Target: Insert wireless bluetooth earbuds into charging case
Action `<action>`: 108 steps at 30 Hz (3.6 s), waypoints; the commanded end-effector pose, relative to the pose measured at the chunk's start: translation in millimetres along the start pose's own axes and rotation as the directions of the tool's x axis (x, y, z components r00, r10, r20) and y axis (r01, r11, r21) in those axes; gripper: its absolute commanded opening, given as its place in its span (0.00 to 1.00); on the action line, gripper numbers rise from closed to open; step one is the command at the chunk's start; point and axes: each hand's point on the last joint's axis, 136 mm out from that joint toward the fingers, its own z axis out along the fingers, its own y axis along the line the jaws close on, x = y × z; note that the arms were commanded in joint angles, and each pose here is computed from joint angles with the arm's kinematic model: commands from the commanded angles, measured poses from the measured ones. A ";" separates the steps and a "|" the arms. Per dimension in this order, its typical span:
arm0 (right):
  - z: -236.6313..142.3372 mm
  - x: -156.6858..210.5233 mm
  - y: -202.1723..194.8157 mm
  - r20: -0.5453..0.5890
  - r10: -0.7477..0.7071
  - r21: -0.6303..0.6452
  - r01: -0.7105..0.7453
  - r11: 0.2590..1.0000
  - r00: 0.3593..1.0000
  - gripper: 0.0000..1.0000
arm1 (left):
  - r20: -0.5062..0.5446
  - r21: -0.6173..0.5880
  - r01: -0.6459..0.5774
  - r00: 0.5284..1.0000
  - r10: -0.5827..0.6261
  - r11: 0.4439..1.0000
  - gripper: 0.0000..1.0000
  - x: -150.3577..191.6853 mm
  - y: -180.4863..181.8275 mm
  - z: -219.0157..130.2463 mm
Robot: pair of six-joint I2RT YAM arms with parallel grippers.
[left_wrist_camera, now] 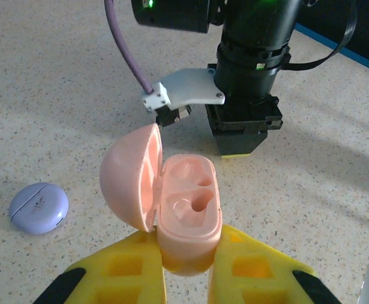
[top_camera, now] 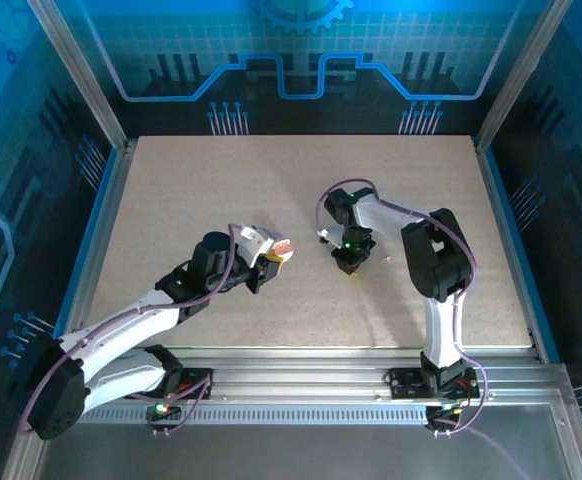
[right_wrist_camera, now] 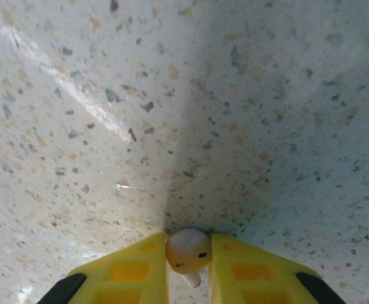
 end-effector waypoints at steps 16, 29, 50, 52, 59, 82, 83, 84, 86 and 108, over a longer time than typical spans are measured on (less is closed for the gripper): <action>-45.3 -13.3 -2.0 0.396 0.388 -0.182 -0.344 0.921 0.832 0.18 | 0.096 0.018 0.042 0.994 -0.044 0.999 0.14 -20.2 1.1 35.5; -61.7 -3.9 5.3 0.484 0.552 -0.353 -0.425 0.833 0.680 0.18 | 0.135 0.016 -0.019 0.991 0.016 1.000 0.13 -24.5 -11.8 64.0; -157.6 -8.0 35.8 0.708 0.560 -0.537 -0.187 0.822 0.430 0.20 | 0.279 0.035 -0.078 0.958 0.065 0.996 0.12 -30.0 -23.4 91.4; -168.7 -7.9 36.9 0.741 0.554 -0.539 -0.156 0.828 0.381 0.20 | 0.288 0.033 -0.079 0.955 0.066 0.996 0.12 -30.5 -23.6 92.4; -189.5 -11.2 44.9 0.801 0.535 -0.538 -0.068 0.840 0.269 0.23 | 0.332 0.021 -0.076 0.941 0.064 0.997 0.12 -35.3 -26.1 92.1; -218.9 -32.5 65.2 0.902 0.403 -0.415 0.054 0.908 0.151 0.23 | 0.414 0.042 0.005 0.910 -0.021 0.999 0.12 -52.3 -30.4 82.2; -218.4 -33.7 64.8 0.905 0.400 -0.411 0.056 0.910 0.146 0.23 | 0.417 0.040 0.013 0.908 -0.028 0.999 0.12 -52.8 -29.4 81.3; -218.7 -34.9 64.5 0.907 0.397 -0.408 0.057 0.911 0.140 0.23 | 0.423 0.041 0.019 0.905 -0.034 0.999 0.12 -53.5 -29.4 80.2; -217.0 -37.0 63.3 0.908 0.393 -0.403 0.053 0.914 0.142 0.23 | 0.430 0.041 0.025 0.902 -0.040 0.999 0.12 -54.4 -28.6 78.9; -194.7 -43.1 61.2 0.910 0.361 -0.376 0.035 0.926 0.202 0.23 | 0.505 0.050 0.025 0.862 -0.047 0.998 0.12 -77.1 -31.8 65.9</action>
